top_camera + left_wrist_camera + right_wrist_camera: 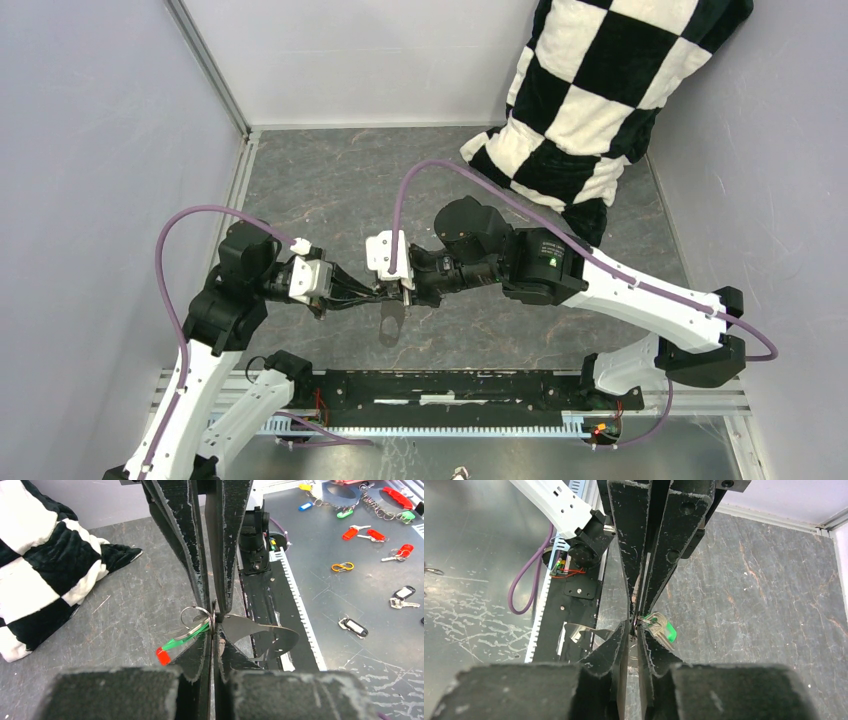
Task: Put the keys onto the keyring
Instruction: Adjust the key on the keyring.
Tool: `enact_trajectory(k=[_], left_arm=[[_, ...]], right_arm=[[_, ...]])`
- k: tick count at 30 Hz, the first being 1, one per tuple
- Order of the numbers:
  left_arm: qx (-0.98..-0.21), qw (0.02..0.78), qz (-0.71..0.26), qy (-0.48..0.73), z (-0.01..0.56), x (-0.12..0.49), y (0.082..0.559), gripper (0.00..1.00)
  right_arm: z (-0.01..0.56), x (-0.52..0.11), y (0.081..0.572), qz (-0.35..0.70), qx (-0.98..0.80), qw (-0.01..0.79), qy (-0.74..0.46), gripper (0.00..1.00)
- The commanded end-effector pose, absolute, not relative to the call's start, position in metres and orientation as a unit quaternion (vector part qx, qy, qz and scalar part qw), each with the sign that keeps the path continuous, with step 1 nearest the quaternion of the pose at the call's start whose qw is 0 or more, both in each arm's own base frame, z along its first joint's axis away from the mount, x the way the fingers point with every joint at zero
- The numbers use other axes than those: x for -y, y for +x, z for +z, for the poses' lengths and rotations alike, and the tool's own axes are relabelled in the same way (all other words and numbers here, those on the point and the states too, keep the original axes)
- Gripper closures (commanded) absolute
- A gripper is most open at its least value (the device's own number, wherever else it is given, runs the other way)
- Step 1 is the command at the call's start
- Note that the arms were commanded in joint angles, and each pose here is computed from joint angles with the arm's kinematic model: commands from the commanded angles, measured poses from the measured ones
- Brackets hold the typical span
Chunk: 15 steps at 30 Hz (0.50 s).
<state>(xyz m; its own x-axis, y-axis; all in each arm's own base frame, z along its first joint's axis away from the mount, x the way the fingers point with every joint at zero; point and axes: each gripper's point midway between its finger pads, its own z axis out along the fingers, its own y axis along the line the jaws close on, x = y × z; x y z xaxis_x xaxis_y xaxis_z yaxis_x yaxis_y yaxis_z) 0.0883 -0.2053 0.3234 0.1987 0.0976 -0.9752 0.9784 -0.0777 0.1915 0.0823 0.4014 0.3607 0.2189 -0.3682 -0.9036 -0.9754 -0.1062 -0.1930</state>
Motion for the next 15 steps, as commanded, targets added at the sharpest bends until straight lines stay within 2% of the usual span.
enact_trajectory(k=[1, 4, 9, 13, 15], left_arm=[[-0.432, 0.524, -0.419, 0.602, 0.332, 0.205, 0.089, 0.98], [-0.431, 0.524, -0.420, 0.603, 0.331, 0.205, 0.088, 0.98], [-0.430, 0.522, -0.422, 0.604, 0.329, 0.205, 0.086, 0.98], [-0.427, 0.520, -0.425, 0.605, 0.328, 0.205, 0.085, 0.98], [-0.425, 0.521, -0.424, 0.606, 0.329, 0.205, 0.085, 0.98]], right_arm=[[0.380, -0.405, 0.080, 0.369, -0.502, 0.441, -0.646, 0.88], [0.377, -0.406, 0.083, 0.363, -0.505, 0.443, -0.646, 1.00], [0.374, -0.406, 0.085, 0.362, -0.505, 0.449, -0.642, 0.99], [0.371, -0.409, 0.083, 0.370, -0.502, 0.450, -0.640, 0.94], [0.368, -0.411, 0.085, 0.369, -0.504, 0.449, -0.639, 0.84]])
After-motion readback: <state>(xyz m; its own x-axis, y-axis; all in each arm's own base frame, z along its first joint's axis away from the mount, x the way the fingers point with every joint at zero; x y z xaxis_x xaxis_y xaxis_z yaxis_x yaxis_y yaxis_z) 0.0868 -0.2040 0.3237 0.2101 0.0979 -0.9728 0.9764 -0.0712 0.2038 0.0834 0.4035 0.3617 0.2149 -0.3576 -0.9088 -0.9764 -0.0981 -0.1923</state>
